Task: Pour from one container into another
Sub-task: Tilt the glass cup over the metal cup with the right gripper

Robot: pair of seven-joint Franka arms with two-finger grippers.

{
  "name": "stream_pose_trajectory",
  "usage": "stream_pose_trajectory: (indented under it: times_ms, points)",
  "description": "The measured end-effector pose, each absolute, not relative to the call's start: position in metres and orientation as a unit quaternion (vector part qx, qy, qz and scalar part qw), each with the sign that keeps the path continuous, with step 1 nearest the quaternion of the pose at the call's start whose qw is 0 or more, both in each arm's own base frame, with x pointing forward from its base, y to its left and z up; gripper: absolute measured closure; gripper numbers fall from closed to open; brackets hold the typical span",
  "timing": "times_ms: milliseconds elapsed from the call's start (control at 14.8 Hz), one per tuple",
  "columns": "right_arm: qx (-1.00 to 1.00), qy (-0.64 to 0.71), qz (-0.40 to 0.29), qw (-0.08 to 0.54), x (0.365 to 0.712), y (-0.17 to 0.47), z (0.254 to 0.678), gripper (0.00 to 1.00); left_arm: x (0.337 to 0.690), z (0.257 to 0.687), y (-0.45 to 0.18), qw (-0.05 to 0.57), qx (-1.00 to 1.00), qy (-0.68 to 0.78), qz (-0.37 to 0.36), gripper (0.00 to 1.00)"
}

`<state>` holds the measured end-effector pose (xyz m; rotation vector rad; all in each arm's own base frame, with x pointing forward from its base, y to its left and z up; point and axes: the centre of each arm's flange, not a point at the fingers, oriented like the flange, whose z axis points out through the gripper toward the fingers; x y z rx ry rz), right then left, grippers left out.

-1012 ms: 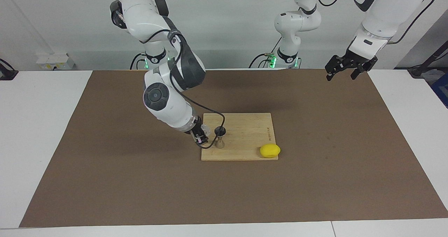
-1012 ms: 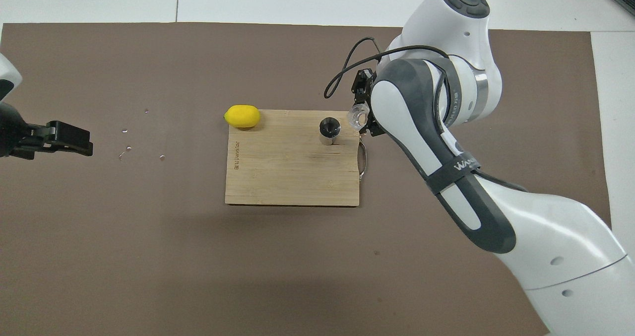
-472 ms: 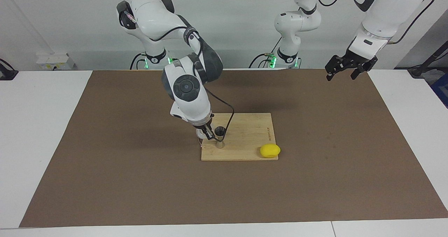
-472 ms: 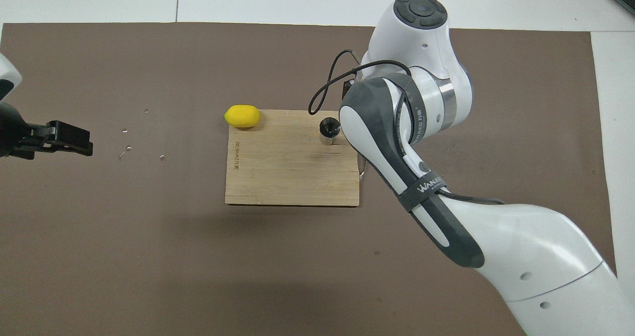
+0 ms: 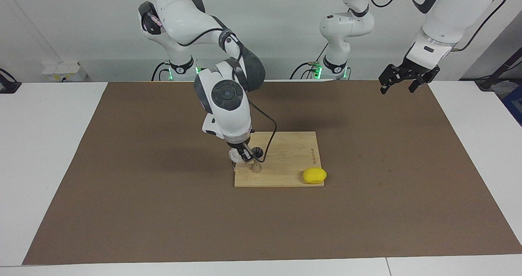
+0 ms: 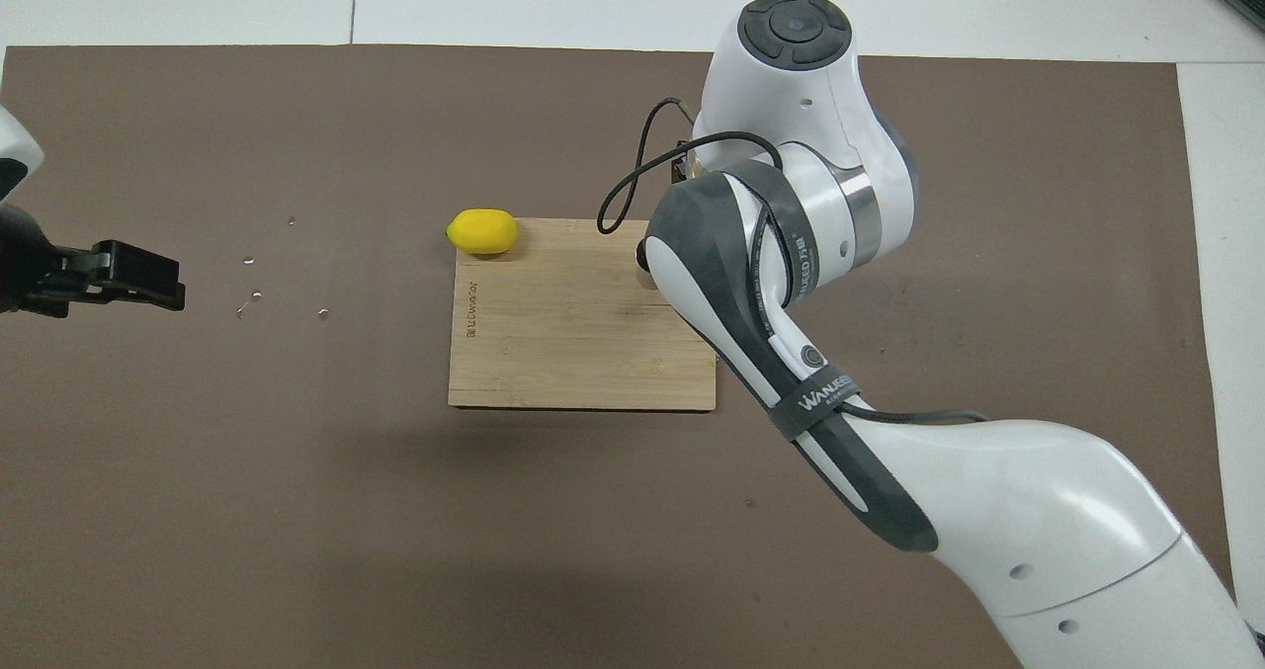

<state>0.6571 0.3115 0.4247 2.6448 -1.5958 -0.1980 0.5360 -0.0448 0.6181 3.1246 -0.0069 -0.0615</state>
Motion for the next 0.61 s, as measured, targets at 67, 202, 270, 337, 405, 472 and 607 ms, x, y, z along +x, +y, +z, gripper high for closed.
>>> stream_pose_trajectory:
  times_ms: [67,202,270,337,405,472,607]
  points:
    - [0.856,-0.513,-0.06,0.025,0.657,0.314,0.425,0.49,0.536,0.618,-0.045,0.008,1.0,-0.002,-0.02,0.0]
    - [0.858,-0.51,-0.053,0.028,0.657,0.316,0.425,0.49,0.536,0.618,-0.045,0.008,1.0,-0.002,-0.02,0.0]
    - [0.859,-0.51,-0.049,0.029,0.657,0.316,0.426,0.49,0.536,0.618,-0.045,0.008,1.0,-0.002,-0.02,0.0]
    - [0.86,-0.508,-0.043,0.03,0.658,0.317,0.427,0.49,0.536,0.618,-0.045,0.008,1.0,-0.002,-0.02,0.0]
    - [0.861,-0.507,-0.037,0.032,0.659,0.318,0.429,0.49,0.536,0.618,-0.045,0.008,1.0,-0.002,-0.02,0.0]
    - [0.863,-0.504,-0.031,0.034,0.658,0.32,0.429,0.49,0.536,0.618,-0.045,0.008,1.0,-0.002,-0.02,0.0]
    - [0.867,-0.496,-0.02,0.039,0.655,0.328,0.43,0.49,0.536,0.618,-0.045,0.008,1.0,-0.002,-0.02,0.0]
